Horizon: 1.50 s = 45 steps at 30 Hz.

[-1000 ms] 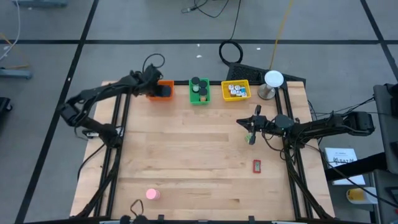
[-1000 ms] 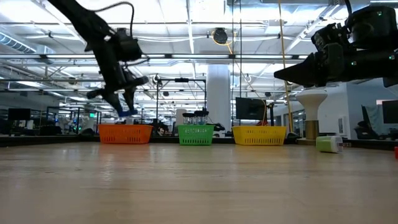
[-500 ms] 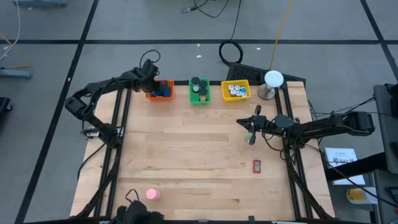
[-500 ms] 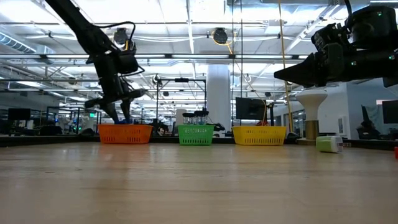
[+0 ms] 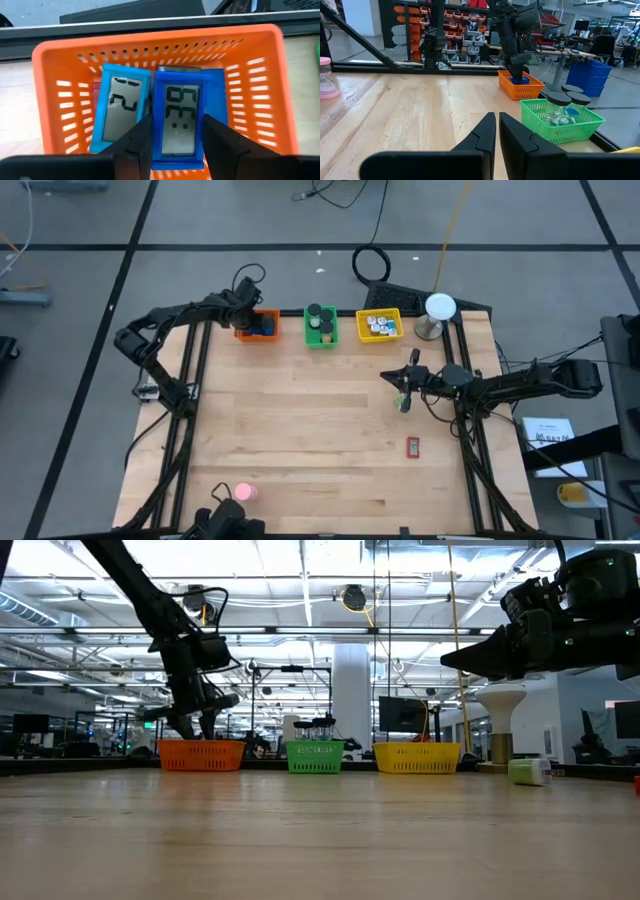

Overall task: Pick & Place Office items
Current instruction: Put the blue digital clock into the orange bin, then put the pink hourglass into the green bin

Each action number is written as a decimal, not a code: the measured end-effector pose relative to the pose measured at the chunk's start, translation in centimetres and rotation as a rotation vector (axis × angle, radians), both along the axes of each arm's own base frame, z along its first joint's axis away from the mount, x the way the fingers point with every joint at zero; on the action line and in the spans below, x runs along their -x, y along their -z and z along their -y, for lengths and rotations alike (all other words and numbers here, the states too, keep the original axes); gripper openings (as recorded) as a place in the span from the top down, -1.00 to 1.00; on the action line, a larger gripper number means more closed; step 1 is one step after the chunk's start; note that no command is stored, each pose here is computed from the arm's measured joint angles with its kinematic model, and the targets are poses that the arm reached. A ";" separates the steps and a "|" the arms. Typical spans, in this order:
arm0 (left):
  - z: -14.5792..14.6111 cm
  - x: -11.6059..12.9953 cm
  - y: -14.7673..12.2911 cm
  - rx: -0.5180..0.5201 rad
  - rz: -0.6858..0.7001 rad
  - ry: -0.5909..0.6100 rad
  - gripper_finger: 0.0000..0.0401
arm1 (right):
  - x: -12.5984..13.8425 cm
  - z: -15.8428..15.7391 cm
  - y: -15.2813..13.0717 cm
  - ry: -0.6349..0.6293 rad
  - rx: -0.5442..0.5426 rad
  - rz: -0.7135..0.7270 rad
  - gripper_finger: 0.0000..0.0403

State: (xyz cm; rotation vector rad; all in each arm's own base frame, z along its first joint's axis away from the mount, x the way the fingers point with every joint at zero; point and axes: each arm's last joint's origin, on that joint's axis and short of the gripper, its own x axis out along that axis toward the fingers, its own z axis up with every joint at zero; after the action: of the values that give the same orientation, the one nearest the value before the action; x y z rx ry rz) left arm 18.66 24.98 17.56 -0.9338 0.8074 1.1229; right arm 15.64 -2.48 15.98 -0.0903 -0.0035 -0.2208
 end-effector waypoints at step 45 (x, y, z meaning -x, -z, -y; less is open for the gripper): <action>0.3 -0.7 -0.9 -0.048 -0.070 0.039 -0.13 | 0.0 0.0 0.0 0.000 0.000 0.000 0.91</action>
State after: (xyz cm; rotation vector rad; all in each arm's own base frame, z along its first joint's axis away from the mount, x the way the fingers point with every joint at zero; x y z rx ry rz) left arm 19.40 24.64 18.43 -0.8400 0.8483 1.1414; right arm 15.64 -2.48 15.97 -0.0903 -0.0034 -0.2206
